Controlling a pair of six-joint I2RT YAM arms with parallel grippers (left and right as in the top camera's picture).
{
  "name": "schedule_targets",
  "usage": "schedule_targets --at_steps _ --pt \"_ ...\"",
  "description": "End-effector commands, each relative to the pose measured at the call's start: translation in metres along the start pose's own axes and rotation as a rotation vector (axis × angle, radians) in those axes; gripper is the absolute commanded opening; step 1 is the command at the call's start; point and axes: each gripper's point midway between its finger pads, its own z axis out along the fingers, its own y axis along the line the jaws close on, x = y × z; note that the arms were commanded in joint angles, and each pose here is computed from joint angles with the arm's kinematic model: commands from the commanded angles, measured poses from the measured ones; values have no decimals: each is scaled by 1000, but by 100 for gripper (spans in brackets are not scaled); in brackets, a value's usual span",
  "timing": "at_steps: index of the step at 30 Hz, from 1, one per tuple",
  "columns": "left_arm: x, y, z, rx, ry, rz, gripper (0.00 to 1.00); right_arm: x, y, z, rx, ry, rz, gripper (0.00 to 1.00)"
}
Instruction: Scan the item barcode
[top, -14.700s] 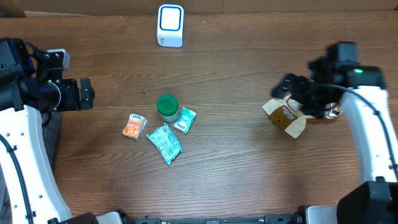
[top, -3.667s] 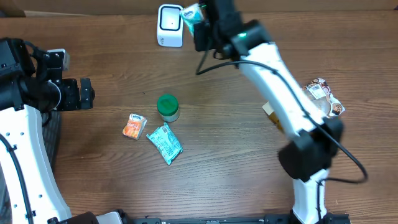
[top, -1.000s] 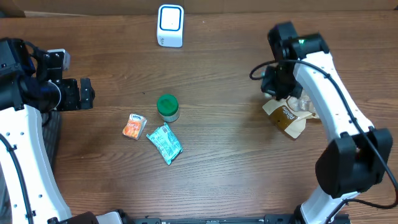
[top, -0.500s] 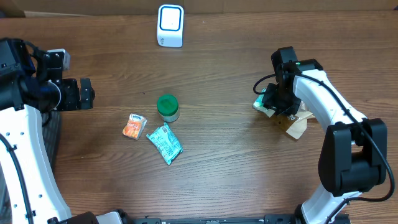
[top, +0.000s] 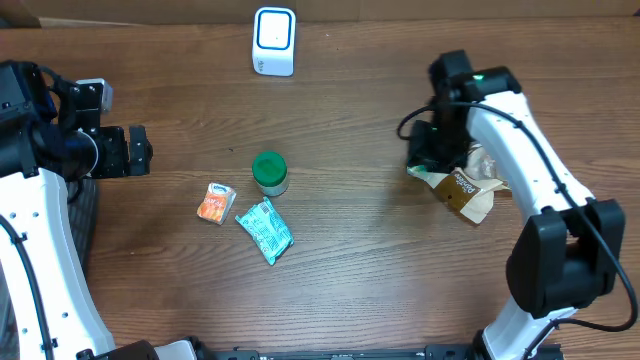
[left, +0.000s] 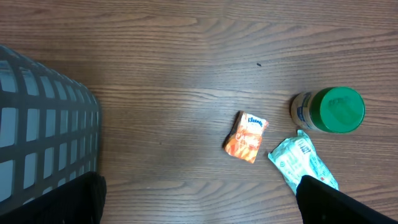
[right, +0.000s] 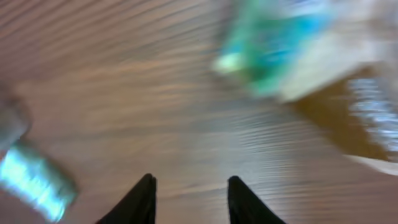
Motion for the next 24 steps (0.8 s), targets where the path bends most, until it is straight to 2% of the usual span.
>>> schedule_targets --at_steps 1,5,14,19,24 --pt "-3 2 -2 -7 -8 23 100 27 54 2 -152 65 -133 38" --pt "-2 2 -2 -6 -7 23 100 57 93 17 -207 112 -233 49" --pt "-2 2 -2 -6 -7 23 100 117 145 57 -233 170 -300 57" --pt "-3 2 -2 -7 -8 23 100 140 162 77 -242 178 -288 58" --pt "-2 2 -2 -6 -7 23 100 143 165 93 -211 136 -220 56"
